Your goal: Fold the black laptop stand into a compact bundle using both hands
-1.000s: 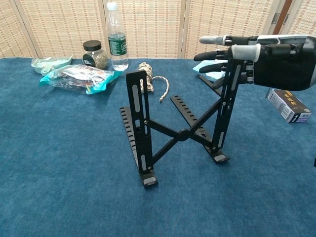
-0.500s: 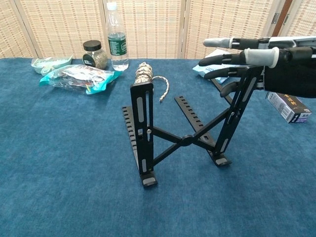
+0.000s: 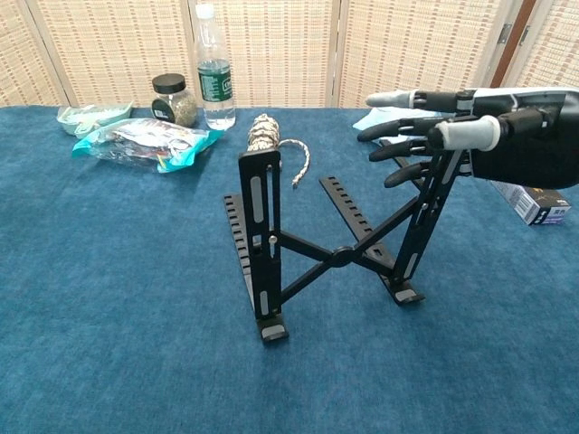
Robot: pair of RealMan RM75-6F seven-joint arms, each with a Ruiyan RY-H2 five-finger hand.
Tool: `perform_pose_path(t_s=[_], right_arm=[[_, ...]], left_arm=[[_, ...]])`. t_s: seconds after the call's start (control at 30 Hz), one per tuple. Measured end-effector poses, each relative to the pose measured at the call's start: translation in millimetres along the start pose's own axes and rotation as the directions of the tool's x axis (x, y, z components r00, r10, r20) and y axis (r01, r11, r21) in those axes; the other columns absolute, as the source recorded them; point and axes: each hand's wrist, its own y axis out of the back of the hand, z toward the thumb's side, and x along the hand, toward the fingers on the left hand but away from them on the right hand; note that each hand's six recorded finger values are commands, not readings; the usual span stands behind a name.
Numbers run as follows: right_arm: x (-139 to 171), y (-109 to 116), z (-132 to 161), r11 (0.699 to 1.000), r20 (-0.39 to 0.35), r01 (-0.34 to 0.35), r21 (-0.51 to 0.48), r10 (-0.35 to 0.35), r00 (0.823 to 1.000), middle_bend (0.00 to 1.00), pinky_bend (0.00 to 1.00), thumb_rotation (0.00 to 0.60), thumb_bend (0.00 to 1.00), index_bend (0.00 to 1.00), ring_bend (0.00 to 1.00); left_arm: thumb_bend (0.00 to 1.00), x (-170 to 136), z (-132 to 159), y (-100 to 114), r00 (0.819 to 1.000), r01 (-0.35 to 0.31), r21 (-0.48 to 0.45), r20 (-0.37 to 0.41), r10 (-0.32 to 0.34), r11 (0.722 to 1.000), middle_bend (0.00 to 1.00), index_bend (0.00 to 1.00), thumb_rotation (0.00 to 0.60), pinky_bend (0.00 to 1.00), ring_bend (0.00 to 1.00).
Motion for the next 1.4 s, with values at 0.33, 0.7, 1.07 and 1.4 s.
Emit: perform_pose_path(t_s=[0.33,0.7,1.07,1.4], right_arm=[[-1,0,-14,1.0,0.033,-0.001,-0.016,0.001,0.999,0.26,0.27,0.6,0.05,0.1,0.2],[2,-4,-34,0.998,0.091,-0.002,-0.058,0.007,0.996,0.25,0.26,0.6,0.05,0.1,0.18],[12,3,-38,0.999,0.1,0.02,-0.038,-0.016,0.995,0.25,0.24,0.6,0.05,0.1,0.18],[17,7,-45,0.998,0.113,0.041,-0.048,-0.036,0.993,0.25,0.24,0.6,0.05,0.1,0.18]], left_arm=[[0.55,0,0,-1,1.0,0.003,0.002,-0.002,-0.003,1.0,0.0,0.04,0.6,0.0,0.0],[0.55,1,2,-2,1.0,0.007,0.003,0.004,-0.007,1.0,0.0,0.04,0.6,0.0,0.0],[0.55,2,4,-3,1.0,0.012,0.004,0.01,-0.012,1.0,0.0,0.04,0.6,0.0,0.0],[0.55,3,6,-3,1.0,0.013,0.004,0.016,-0.013,1.0,0.0,0.04,0.6,0.0,0.0]])
